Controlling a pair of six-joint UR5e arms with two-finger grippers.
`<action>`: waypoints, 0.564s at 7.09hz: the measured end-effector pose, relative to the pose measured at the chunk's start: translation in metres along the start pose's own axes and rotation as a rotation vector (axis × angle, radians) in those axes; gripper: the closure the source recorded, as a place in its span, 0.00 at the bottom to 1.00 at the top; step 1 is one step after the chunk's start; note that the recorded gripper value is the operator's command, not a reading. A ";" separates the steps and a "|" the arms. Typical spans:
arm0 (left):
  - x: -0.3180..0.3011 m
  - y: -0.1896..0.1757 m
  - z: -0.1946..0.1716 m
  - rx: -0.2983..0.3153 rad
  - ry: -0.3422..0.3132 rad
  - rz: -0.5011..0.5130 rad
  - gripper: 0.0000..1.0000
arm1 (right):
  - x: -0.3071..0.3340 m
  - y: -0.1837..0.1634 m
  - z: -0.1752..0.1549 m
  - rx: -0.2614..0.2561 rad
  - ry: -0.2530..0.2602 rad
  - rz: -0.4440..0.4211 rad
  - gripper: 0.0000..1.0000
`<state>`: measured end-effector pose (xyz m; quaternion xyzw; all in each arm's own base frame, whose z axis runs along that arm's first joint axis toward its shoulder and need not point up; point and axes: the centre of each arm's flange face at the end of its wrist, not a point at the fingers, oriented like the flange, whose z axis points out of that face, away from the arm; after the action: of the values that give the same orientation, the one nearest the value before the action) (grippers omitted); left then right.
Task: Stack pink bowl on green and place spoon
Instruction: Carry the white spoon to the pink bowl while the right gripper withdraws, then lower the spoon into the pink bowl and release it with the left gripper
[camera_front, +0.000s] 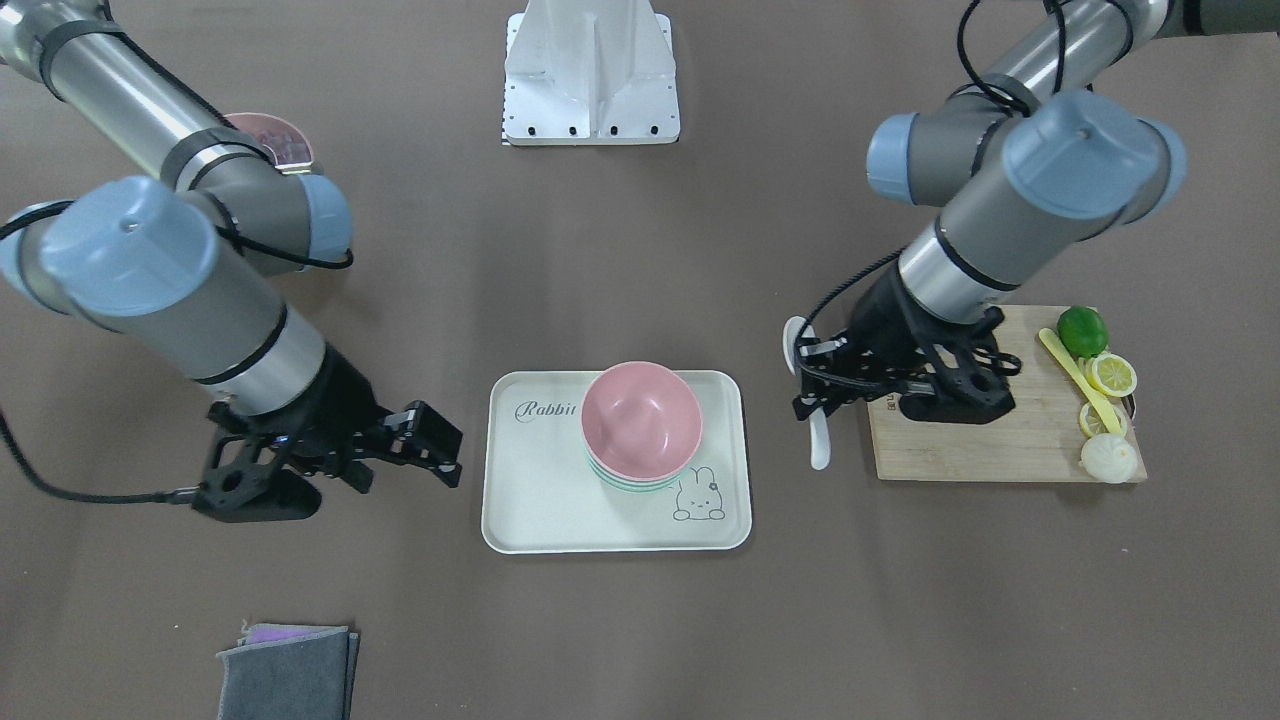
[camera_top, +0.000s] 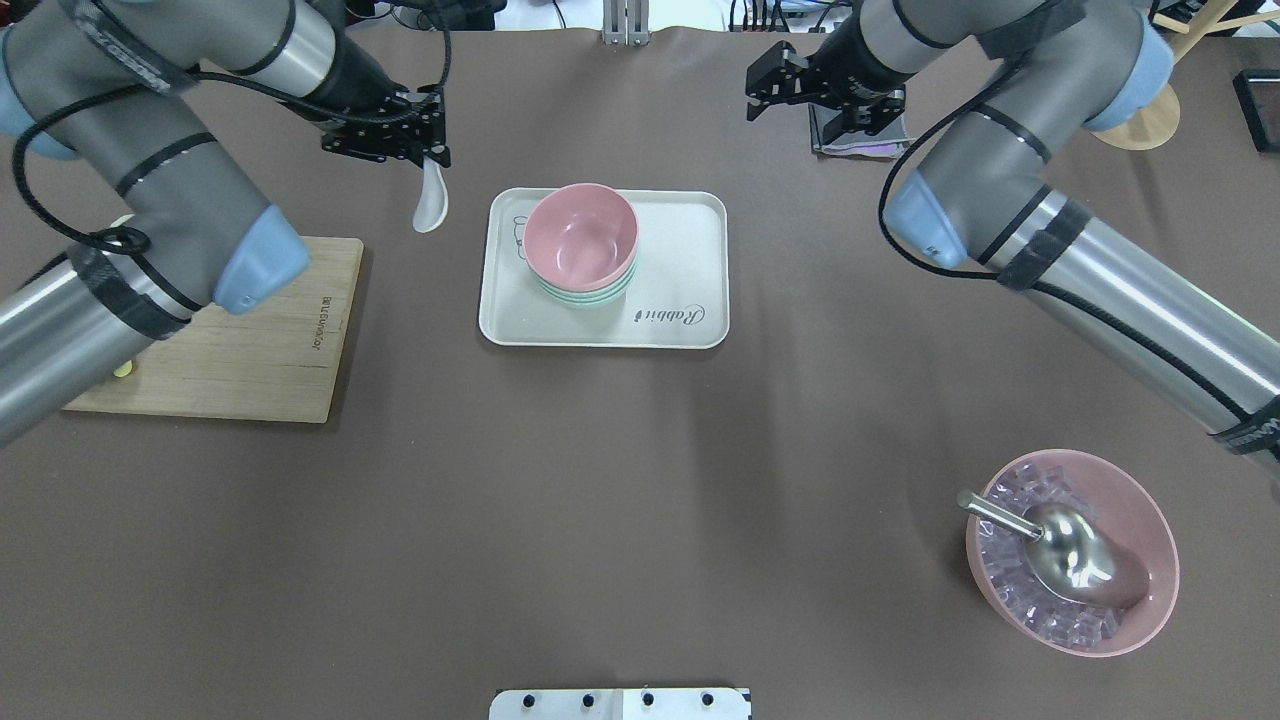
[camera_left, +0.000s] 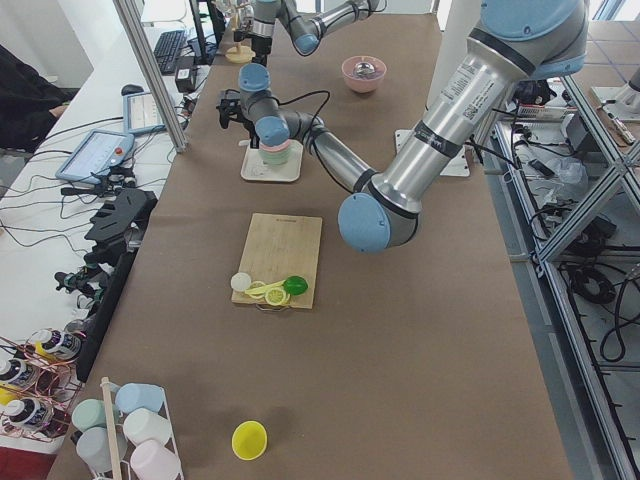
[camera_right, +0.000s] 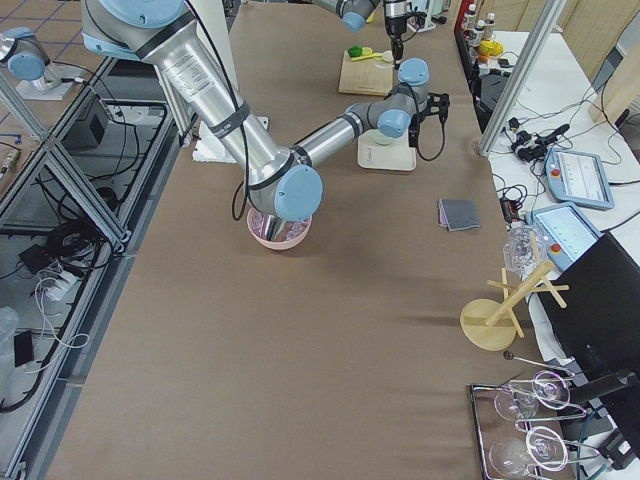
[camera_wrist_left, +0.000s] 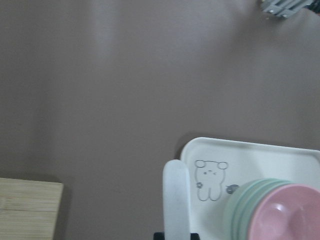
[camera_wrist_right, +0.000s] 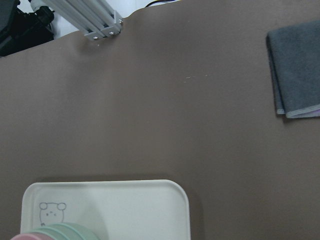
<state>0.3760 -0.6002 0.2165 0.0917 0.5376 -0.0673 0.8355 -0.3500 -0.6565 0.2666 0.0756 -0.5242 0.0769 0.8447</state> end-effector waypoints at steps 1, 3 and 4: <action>0.028 0.013 0.027 0.062 0.021 0.039 1.00 | 0.040 -0.014 -0.017 -0.022 0.002 -0.027 0.00; 0.058 0.027 0.066 0.138 0.047 0.084 1.00 | 0.092 -0.026 -0.036 -0.044 0.004 -0.056 0.00; 0.066 0.032 0.074 0.144 0.053 0.092 1.00 | 0.102 -0.027 -0.040 -0.046 0.005 -0.058 0.00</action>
<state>0.4754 -0.5871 0.1892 0.1779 0.5484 -0.0650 0.8145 -0.2647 -0.6698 0.3391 0.0711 -0.5211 0.0404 0.8496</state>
